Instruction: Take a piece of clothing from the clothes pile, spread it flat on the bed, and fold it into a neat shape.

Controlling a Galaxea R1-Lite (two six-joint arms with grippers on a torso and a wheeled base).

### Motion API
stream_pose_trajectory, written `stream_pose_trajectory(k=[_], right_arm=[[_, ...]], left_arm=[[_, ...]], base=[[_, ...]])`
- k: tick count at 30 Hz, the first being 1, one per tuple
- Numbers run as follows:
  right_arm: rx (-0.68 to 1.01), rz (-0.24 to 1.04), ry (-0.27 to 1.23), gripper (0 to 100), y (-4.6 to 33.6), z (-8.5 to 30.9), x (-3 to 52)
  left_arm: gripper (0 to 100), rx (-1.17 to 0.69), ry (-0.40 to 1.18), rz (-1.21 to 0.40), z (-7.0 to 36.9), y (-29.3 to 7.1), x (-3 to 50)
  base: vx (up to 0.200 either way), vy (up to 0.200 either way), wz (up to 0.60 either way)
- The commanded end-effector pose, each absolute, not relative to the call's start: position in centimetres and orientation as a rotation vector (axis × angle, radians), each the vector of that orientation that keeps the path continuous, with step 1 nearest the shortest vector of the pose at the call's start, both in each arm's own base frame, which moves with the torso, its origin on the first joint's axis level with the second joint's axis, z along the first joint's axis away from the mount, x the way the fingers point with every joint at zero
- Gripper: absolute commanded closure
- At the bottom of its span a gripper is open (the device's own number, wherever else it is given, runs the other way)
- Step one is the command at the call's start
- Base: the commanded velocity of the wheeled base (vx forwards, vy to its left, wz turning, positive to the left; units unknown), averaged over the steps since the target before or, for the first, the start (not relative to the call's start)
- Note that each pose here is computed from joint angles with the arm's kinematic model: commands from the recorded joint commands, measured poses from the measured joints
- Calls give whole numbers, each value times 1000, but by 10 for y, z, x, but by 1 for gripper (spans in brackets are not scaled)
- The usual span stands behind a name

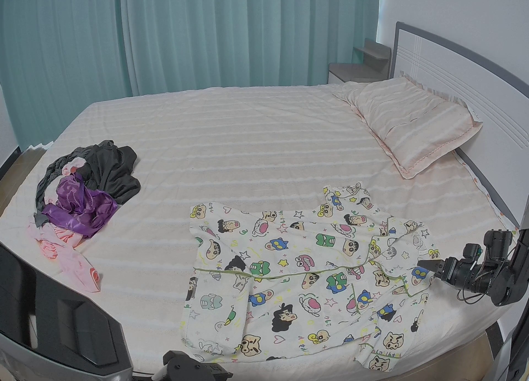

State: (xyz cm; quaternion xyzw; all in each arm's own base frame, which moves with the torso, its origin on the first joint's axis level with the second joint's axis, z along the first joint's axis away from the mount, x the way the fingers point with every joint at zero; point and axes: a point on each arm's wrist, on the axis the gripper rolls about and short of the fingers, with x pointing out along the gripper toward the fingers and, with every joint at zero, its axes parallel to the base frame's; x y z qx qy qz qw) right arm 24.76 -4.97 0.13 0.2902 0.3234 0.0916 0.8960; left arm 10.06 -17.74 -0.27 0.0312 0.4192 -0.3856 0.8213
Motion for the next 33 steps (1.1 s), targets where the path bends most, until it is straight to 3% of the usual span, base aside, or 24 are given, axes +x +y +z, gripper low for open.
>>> stream_pose_trajectory(k=[1, 11, 15, 22, 26, 33], right_arm=[[601, 190, 670, 0, -50, 1, 248], [602, 192, 670, 0, -50, 1, 248], [602, 192, 670, 0, -50, 1, 248], [601, 193, 670, 0, -49, 1, 248], [603, 193, 671, 0, -49, 1, 248], [606, 193, 671, 0, -49, 1, 248]], left_arm=[[0, 65, 902, -819, -4, -176, 99], [0, -233, 690, -760, 48, -164, 123], [0, -363, 670, -602, 49, -152, 151], [0, -481, 732, -443, 32, -146, 172], [0, -530, 800, -266, 2, -149, 183], [0, -602, 846, -177, -18, -155, 191]], base=[[0, 0, 0], [0, 0, 0], [0, 0, 0], [0, 0, 0], [0, 0, 0], [0, 0, 0]])
